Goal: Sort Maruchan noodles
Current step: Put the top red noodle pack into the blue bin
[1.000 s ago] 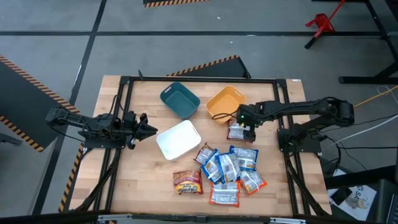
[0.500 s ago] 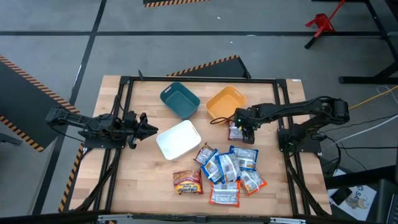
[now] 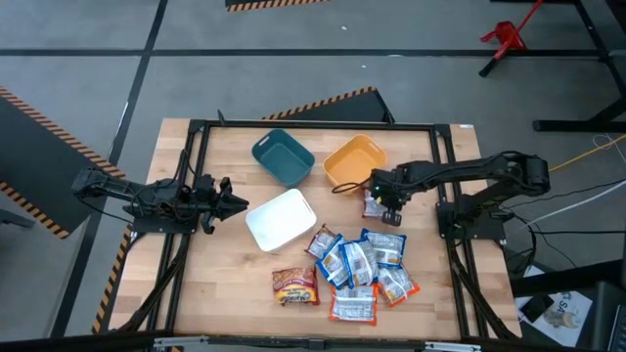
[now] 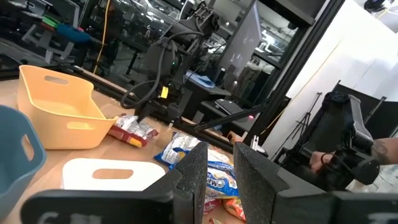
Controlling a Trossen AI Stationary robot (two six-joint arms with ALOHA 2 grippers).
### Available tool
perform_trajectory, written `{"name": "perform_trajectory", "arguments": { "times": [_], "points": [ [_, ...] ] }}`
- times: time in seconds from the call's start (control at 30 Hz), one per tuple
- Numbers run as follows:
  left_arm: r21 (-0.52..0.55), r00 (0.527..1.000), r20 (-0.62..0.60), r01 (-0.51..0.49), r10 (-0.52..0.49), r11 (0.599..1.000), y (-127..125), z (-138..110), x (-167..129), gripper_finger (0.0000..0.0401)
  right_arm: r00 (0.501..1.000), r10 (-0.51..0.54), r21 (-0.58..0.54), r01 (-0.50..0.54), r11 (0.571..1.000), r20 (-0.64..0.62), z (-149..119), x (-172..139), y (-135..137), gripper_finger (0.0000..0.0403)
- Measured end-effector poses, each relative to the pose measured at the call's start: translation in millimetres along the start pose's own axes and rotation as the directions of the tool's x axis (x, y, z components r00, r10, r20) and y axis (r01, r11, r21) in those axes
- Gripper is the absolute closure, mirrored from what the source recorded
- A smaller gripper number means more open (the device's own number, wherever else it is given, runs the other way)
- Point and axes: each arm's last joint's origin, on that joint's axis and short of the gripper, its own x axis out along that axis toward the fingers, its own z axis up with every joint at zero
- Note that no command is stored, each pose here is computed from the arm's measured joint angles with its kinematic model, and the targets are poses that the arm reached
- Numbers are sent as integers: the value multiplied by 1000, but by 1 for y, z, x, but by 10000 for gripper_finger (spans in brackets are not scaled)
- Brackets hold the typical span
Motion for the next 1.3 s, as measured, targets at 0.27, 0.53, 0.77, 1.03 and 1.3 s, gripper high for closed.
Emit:
{"name": "perform_trajectory", "arguments": {
  "times": [0.27, 0.53, 0.77, 1.03, 1.3],
  "points": [
    [0, 1000, 2, 1, -1, 1000, 0, 0, 0, 328, 995, 103, 28, -103, 994, -3, -2, -38, 4, 402],
    [0, 1000, 1, 1, -1, 1000, 0, 0, 0, 328, 978, 130, 21, -135, 991, 165, 4, -73, 5, 391],
    [0, 1000, 7, -14, 14, 1000, 0, 0, 0, 328, 939, 153, -48, -145, 988, 308, 14, -61, 13, 234],
    [-2, 999, 23, -44, 44, 999, 1, 1, 0, 328, 957, 30, -22, -25, 999, 290, -11, -12, 27, 68],
    [-14, 990, 67, -125, 126, 992, 4, 2, 0, 328, 910, -49, 50, 31, 998, 411, -26, 23, 25, 86]
  ]
}}
